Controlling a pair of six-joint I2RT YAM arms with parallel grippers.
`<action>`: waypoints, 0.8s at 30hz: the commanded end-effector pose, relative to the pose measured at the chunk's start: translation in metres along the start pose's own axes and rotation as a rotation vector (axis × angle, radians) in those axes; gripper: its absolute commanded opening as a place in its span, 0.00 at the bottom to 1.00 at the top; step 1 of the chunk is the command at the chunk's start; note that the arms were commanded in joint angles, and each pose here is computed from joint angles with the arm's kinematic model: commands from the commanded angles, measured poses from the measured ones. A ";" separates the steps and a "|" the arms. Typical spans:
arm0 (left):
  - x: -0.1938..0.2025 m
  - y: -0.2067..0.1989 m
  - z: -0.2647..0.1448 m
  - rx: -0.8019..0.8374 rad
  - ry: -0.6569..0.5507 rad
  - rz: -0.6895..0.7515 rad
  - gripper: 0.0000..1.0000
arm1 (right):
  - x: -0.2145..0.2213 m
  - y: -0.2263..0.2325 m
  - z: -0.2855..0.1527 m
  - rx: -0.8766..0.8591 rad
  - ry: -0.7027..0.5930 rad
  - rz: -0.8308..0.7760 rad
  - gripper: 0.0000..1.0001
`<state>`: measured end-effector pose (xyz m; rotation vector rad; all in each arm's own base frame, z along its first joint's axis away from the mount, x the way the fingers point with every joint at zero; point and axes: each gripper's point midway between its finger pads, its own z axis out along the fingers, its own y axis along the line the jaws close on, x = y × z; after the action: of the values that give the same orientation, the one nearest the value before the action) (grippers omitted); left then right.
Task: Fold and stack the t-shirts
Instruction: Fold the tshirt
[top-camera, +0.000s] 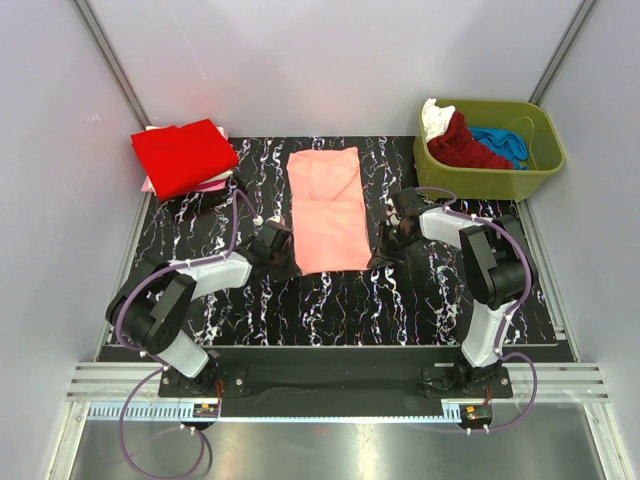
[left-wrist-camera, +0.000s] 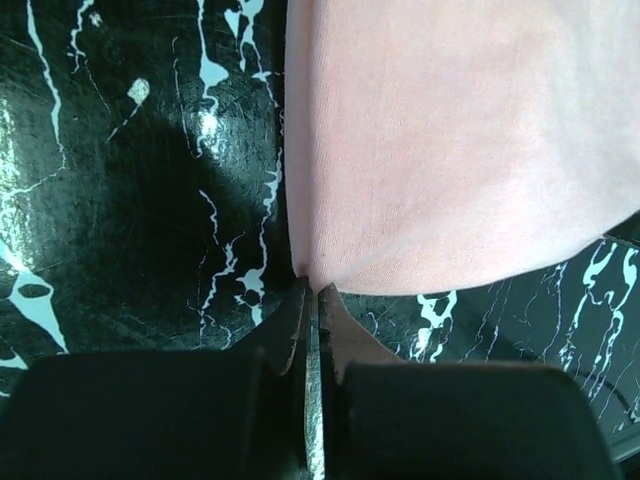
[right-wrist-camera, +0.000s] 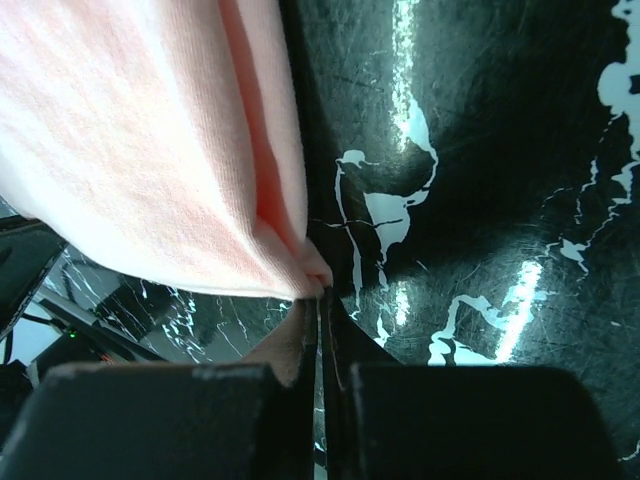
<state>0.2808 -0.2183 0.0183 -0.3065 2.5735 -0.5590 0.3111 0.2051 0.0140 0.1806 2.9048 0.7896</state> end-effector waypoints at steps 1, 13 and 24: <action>0.001 0.013 -0.007 -0.044 -0.010 0.025 0.00 | -0.007 0.006 -0.011 -0.035 -0.055 0.004 0.00; 0.050 -0.021 -0.084 0.087 -0.020 0.006 0.00 | 0.055 0.010 -0.077 -0.068 -0.073 0.028 0.00; 0.092 -0.047 -0.155 0.184 0.025 -0.027 0.00 | 0.126 0.021 -0.150 -0.134 -0.084 0.066 0.00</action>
<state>0.1267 -0.2449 0.1099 -0.1904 2.5327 -0.8559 0.1884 0.1722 0.1328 0.2444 2.7192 0.9437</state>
